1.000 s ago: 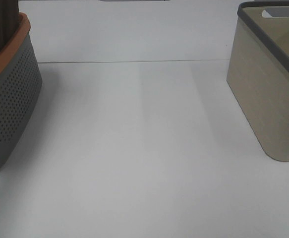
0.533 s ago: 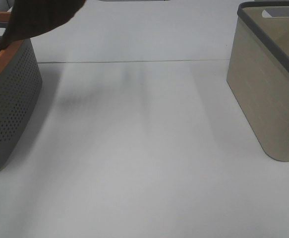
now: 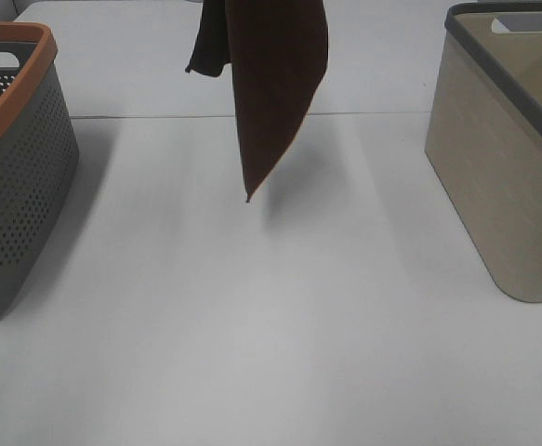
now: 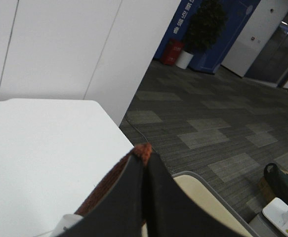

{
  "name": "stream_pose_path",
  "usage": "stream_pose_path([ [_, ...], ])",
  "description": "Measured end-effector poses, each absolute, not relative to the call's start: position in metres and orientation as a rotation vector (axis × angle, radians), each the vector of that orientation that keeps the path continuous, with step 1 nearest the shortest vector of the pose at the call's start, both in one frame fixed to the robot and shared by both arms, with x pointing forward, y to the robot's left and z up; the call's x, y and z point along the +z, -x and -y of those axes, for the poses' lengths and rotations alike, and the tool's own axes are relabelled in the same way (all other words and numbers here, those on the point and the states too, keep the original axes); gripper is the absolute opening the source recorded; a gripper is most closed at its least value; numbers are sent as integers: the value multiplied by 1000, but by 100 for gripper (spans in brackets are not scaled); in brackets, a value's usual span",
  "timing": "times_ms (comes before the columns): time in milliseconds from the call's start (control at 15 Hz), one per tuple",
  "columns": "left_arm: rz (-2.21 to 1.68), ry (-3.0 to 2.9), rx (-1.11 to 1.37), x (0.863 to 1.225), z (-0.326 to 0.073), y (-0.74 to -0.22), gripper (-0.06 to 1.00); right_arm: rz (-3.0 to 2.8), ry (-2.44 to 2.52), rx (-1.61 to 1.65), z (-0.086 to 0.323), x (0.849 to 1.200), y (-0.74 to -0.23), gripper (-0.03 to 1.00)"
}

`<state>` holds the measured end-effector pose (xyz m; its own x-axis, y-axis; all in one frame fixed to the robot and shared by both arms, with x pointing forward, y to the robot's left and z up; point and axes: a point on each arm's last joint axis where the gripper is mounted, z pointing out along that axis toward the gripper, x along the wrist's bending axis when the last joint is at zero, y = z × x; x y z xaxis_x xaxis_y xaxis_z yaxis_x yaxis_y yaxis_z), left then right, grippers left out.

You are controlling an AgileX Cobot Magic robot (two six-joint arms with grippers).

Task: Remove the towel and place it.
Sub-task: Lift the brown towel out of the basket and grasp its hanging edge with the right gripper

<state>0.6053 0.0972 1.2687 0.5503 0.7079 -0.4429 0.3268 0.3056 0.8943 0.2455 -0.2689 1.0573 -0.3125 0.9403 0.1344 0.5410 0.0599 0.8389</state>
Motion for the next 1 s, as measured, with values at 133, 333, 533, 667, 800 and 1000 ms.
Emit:
stream_pose_path([
  [133, -1010, -1341, 300, 1255, -77, -607, 0, -1848, -1385, 1372, 259, 1072, -256, 56],
  [333, -985, -1395, 295, 1245, -57, -603, 0, -1893, -1306, 1586, 246, 1086, -280, 56],
  [533, -940, -1441, 319, 1244, -42, -594, 0, -2002, -1206, 1743, 234, 1090, -324, 56],
  [667, -933, -1450, 314, 1243, -39, -591, 0, -2108, -1155, 1693, 232, 1079, -371, 56],
  [800, -932, -1454, 319, 1243, -39, -591, 0, -2122, -1215, 1630, 234, 1075, -405, 56],
  [1000, -931, -1456, 324, 1243, -39, -591, 0, -2182, -1151, 1474, 216, 1071, -444, 56],
])
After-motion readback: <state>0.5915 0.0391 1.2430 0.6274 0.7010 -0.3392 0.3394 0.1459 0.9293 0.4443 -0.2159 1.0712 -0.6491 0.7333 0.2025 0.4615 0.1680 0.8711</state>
